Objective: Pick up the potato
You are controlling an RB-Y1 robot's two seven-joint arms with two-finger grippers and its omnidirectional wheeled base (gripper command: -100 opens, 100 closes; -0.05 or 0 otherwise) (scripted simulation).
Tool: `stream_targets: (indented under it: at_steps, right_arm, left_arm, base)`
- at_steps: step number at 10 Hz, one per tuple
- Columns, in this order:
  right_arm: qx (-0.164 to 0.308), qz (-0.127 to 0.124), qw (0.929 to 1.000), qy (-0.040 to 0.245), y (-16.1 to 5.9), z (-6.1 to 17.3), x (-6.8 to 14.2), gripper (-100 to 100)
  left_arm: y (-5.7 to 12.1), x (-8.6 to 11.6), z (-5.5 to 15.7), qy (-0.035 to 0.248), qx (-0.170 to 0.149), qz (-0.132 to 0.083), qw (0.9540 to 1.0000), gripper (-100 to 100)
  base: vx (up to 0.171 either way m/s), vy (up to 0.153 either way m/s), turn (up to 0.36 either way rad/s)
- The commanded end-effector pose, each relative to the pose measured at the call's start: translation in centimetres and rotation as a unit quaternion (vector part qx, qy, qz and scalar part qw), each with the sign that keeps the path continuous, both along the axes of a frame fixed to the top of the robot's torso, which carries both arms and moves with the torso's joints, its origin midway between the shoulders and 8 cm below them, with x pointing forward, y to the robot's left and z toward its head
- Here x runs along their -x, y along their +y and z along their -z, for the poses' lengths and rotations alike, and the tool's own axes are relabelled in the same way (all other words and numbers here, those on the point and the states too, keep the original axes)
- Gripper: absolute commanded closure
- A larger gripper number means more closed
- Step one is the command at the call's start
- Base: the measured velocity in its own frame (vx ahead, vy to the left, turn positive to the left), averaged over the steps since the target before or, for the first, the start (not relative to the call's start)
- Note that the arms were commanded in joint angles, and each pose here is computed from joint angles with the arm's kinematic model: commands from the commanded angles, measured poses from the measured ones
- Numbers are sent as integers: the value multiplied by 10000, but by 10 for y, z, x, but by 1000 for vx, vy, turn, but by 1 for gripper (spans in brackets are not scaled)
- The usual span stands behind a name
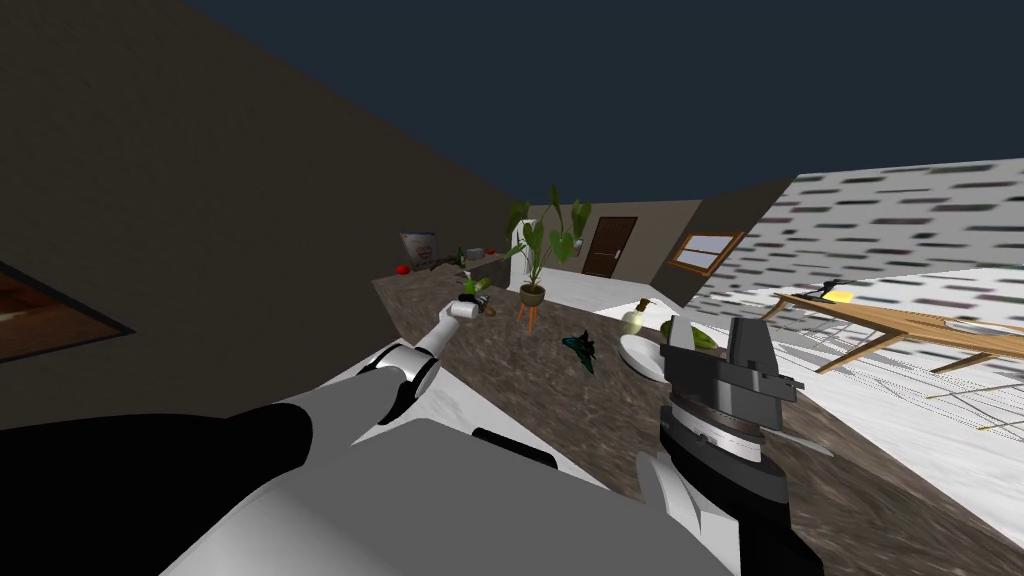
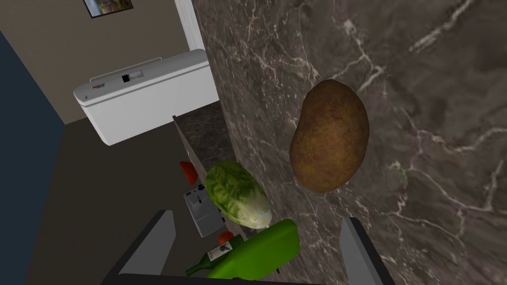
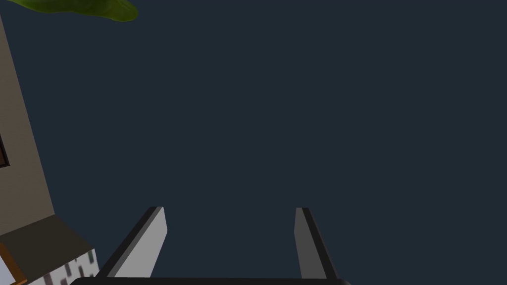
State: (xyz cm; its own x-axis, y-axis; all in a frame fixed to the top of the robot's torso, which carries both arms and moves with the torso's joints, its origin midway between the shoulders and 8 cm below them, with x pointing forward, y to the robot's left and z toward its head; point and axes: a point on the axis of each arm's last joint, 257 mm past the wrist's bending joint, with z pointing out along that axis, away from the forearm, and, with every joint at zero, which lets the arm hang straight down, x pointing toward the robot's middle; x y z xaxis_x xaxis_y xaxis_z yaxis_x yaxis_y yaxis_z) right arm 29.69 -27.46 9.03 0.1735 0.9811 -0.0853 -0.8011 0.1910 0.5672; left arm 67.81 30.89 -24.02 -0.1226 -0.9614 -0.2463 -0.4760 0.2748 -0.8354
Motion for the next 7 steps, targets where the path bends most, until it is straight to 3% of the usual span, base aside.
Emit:
stream_targets:
  at_steps: [1,3,7]
  right_arm:
    - [0,0,10000,0,0,0,0,0]
    - [0,0,10000,0,0,0,0,0]
    - [0,0,10000,0,0,0,0,0]
  left_arm:
    - [3,3,8,182,45,-22,9998,-100]
    - [7,10,25,596,184,-81,9980,-100]
    - [9,18,41,959,314,-126,9948,-100]
  base:
    - [49,6,-11]
    - [55,2,-21]
    - [44,-1,-16]
